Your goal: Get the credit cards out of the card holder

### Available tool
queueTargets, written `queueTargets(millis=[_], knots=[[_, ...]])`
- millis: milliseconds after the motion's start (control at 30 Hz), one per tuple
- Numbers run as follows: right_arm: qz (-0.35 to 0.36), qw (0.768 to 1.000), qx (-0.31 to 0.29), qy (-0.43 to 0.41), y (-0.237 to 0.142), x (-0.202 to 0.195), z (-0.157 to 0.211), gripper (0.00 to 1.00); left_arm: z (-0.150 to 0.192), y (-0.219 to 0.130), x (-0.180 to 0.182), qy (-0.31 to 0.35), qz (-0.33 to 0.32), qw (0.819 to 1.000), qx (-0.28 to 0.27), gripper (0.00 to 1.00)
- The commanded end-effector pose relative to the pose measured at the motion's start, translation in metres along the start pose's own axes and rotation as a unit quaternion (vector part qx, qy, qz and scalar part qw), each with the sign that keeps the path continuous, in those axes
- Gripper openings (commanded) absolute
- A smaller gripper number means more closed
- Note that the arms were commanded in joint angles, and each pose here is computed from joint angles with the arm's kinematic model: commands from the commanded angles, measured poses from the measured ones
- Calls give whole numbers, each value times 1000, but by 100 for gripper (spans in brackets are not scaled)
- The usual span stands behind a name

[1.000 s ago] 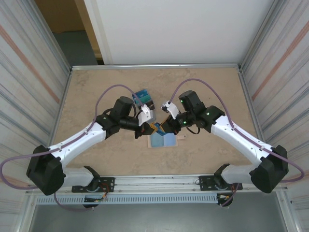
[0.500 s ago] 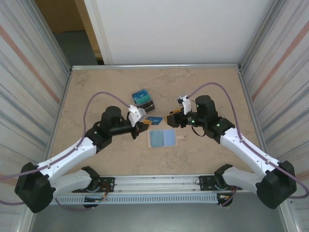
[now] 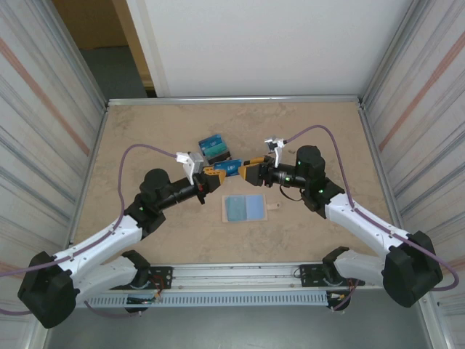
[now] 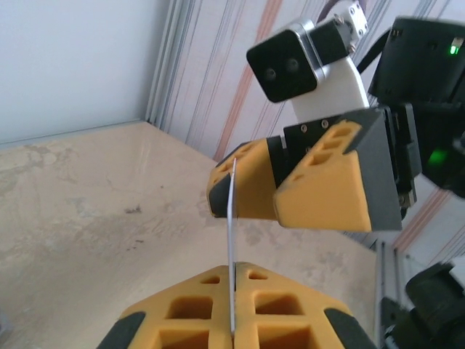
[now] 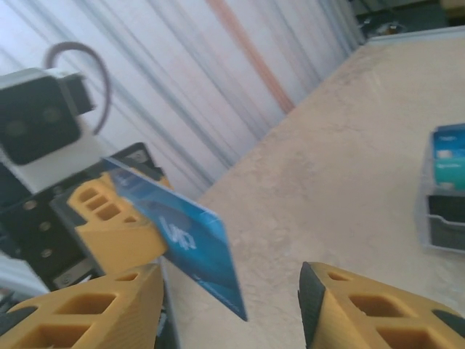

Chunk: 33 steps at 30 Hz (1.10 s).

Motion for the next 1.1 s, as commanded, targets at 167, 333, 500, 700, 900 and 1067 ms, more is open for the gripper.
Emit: queueTargets(millis=[167,333,500,700,900,1067], knots=[[-86,995,-14,-39,11,21,-16,42,-16,-4,-13,-37,64,997,-31,0],[-101,994,-14,-45,16,22,-20,31,-15,-2,-17,-30,88,995,-19,0],[-97,993,-23,-57,14,24,-24,20,-13,-1,-18,-30,95,995,-10,0],[-98,993,-23,-69,9,29,-25,0,-11,-1,-16,-30,87,996,1,0],[-63,995,7,-80,2,31,-22,0,-20,-5,-20,13,65,998,18,39],[-49,994,42,-90,-5,34,-17,0,-35,-11,-33,82,41,994,54,56]])
Point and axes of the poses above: each hand's point on the last joint's axis, 136 mm out from that joint toward the fingers, its own y axis out along the fingers, its own x axis along the line the jaws close on, z = x × y, the point moved 8 cm from there along -y, back along the fingers, and after that the axes turned 14 degrees about -y, right-handed, at the moved point
